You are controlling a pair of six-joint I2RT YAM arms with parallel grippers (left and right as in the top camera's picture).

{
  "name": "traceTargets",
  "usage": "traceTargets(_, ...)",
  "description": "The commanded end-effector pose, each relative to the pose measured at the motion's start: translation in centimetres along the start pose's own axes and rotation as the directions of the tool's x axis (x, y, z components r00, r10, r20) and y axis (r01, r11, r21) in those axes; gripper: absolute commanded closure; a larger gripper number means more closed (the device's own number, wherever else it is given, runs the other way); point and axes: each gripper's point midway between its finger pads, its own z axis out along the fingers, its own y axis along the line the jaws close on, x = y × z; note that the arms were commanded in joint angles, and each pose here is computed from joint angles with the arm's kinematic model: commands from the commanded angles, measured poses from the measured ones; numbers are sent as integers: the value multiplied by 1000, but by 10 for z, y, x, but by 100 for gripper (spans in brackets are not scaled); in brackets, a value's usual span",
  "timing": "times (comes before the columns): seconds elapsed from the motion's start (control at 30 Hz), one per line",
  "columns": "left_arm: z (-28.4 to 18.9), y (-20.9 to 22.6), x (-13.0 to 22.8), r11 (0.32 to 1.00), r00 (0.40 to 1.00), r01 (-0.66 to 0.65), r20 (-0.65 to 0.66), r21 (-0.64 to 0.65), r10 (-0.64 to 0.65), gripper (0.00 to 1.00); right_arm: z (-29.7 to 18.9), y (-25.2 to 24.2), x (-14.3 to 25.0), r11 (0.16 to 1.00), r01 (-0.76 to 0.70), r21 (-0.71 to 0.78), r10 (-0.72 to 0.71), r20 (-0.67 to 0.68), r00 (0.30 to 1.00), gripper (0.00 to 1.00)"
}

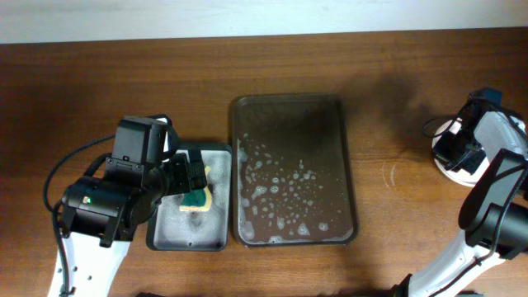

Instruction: Clean dirty plates on tray and stack at the side

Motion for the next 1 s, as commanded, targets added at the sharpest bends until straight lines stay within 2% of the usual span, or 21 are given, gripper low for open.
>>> traceTargets(0.0, -4, 3, -4, 1000, 1000, -9, 17, -10, 9, 0, 4, 35, 30, 991, 50, -120, -62, -103, 993, 96)
traceTargets(0.07, -4, 3, -4, 1000, 1000, -9, 17, -10, 9, 0, -4, 67, 50, 969, 70, -237, -111, -164, 980, 96)
traceTargets(0.2, -4, 3, -4, 1000, 1000, -9, 17, -10, 9, 0, -10, 89, 65, 962, 107, -253, -155, -180, 971, 96)
traceTargets(0.33, -4, 3, -4, 1000, 1000, -9, 17, -10, 9, 0, -33, 115, 69, 940, 243, -240, -270, -86, 959, 96)
traceTargets(0.4, -4, 3, -4, 1000, 1000, -9, 17, -10, 9, 0, -70, 121, 57, 926, 284, -250, -285, 34, 958, 92)
traceTargets(0.47, -4, 3, -4, 1000, 1000, -9, 17, -10, 9, 0, -140, 130, 50, 874, 395, -283, -332, 245, 911, 80)
traceTargets(0.53, -4, 3, -4, 1000, 1000, -9, 17, -10, 9, 0, -219, 138, 69, 793, 536, -290, -376, 460, 804, 71)
traceTargets(0.6, -4, 3, -4, 1000, 1000, -9, 17, -10, 9, 0, -287, 145, 113, 691, 659, -297, -387, 618, 684, 57)
traceTargets(0.67, -4, 3, -4, 1000, 1000, -9, 17, -10, 9, 0, -334, 148, 164, 575, 764, -293, -390, 723, 571, 47)
traceTargets(0.7, -4, 3, -4, 1000, 1000, -9, 17, -10, 9, 0, -354, 148, 189, 508, 811, -290, -385, 766, 514, 21)
traceTargets(0.73, -4, 3, -4, 1000, 1000, -9, 17, -10, 9, 0, -367, 147, 208, 455, 843, -286, -380, 794, 474, 1)
traceTargets(0.8, -4, 3, -4, 1000, 1000, -9, 17, -10, 9, 0, -388, 140, 241, 361, 891, -277, -362, 838, 407, 1)
traceTargets(0.87, -4, 3, -4, 1000, 1000, -9, 17, -10, 9, 0, -398, 134, 255, 317, 909, -272, -344, 860, 377, 1)
traceTargets(0.97, -4, 3, -4, 1000, 1000, -9, 17, -10, 9, 0, -388, 118, 253, 362, 901, -240, -378, 846, 377, 1)
